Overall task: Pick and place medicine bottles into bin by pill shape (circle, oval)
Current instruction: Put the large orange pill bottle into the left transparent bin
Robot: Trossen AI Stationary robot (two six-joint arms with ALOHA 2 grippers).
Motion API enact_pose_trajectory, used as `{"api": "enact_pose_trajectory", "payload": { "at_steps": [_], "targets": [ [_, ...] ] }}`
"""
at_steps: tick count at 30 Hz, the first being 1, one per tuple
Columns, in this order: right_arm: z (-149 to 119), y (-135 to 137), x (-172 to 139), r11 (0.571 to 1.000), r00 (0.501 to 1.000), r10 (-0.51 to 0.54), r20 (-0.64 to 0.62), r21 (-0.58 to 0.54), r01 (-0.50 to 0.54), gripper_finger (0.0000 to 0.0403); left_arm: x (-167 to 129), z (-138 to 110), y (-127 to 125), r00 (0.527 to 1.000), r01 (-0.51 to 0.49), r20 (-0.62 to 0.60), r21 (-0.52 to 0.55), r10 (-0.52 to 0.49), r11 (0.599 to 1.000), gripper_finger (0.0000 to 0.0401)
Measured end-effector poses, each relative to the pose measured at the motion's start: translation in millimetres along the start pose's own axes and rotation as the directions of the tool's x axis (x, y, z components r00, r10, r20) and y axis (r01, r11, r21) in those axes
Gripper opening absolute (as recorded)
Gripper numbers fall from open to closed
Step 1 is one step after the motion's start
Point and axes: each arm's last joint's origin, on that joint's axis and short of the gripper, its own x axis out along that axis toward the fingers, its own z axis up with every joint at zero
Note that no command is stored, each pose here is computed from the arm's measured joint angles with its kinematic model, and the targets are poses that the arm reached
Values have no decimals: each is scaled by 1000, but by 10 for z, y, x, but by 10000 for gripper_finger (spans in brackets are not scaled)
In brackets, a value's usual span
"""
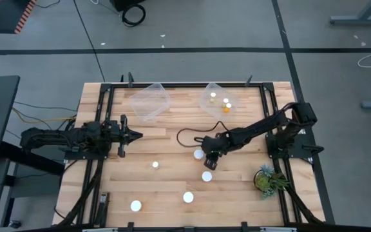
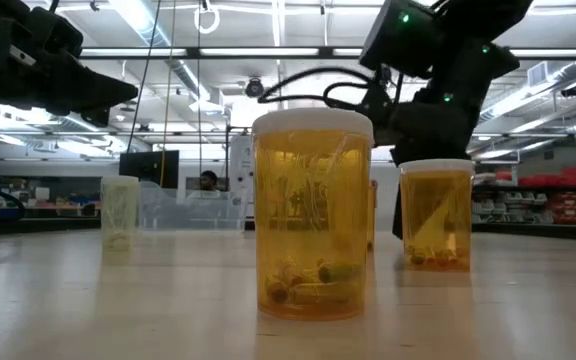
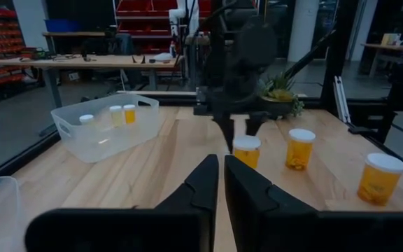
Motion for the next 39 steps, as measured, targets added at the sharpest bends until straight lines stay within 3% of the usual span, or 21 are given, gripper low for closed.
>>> {"api": "enact_pose_trajectory", "payload": {
  "at_steps": [10,24,39],
  "targets": [
    [48,138,-5,994,992,44,121,-108,-31,147,0,0,0,1000,0,0,0,0,1000,30],
    [282,-58,313,992,987,52,151,-121,-34,147,4,-5,0,1000,-1,-6,1,1,1000,24],
    [641,4,175,982,965,77,252,-188,-29,147,4,-5,0,1000,-1,-7,0,1,1000,32]
  ]
}}
